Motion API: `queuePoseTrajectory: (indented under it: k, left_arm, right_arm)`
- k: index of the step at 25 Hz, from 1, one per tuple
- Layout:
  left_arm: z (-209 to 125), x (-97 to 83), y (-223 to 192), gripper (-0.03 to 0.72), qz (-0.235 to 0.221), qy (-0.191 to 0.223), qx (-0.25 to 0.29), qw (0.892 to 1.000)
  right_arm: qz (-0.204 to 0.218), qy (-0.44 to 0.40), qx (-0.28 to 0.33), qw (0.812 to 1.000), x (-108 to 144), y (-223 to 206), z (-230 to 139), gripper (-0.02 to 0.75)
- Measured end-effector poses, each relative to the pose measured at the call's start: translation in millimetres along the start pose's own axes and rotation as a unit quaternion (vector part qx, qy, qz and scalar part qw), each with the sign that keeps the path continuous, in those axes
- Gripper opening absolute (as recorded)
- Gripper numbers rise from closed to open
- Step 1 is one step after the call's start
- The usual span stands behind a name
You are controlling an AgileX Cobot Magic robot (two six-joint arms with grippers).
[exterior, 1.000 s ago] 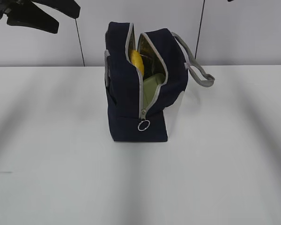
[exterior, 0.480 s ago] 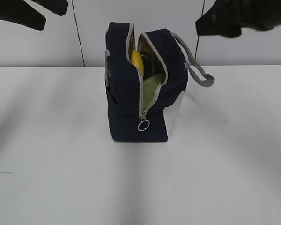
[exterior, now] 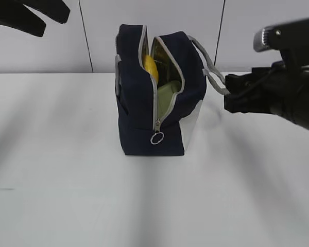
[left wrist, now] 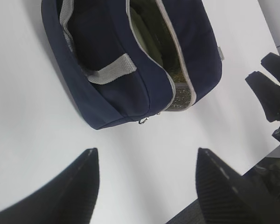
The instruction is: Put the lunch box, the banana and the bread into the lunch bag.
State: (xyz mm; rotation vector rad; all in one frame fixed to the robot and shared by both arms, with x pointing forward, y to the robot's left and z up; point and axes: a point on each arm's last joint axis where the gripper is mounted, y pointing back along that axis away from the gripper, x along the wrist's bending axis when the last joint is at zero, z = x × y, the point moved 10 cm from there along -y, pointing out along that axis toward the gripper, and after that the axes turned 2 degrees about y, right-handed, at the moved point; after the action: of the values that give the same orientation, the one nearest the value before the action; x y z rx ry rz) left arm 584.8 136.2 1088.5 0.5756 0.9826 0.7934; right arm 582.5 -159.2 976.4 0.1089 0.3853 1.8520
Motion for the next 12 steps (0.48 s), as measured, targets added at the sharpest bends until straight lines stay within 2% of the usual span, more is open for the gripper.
queuePoseTrajectory:
  k: [2,7,12]
  left_arm:
    - [0,1.0,0,0.468,0.003,-0.001,-0.001,1.000]
    - [1,4.8,0,0.468,0.013,-0.004,-0.002,1.000]
    - [3,5.4,0,0.468,0.014,-0.005,-0.007,1.000]
  right_arm:
    - [0.002,-0.010,-0.015,1.000,1,3,-9,0.426]
    - [0.053,0.007,-0.045,0.998,21,9,-9,0.426]
    - [0.074,-0.002,-0.043,0.996,29,11,-10,0.426]
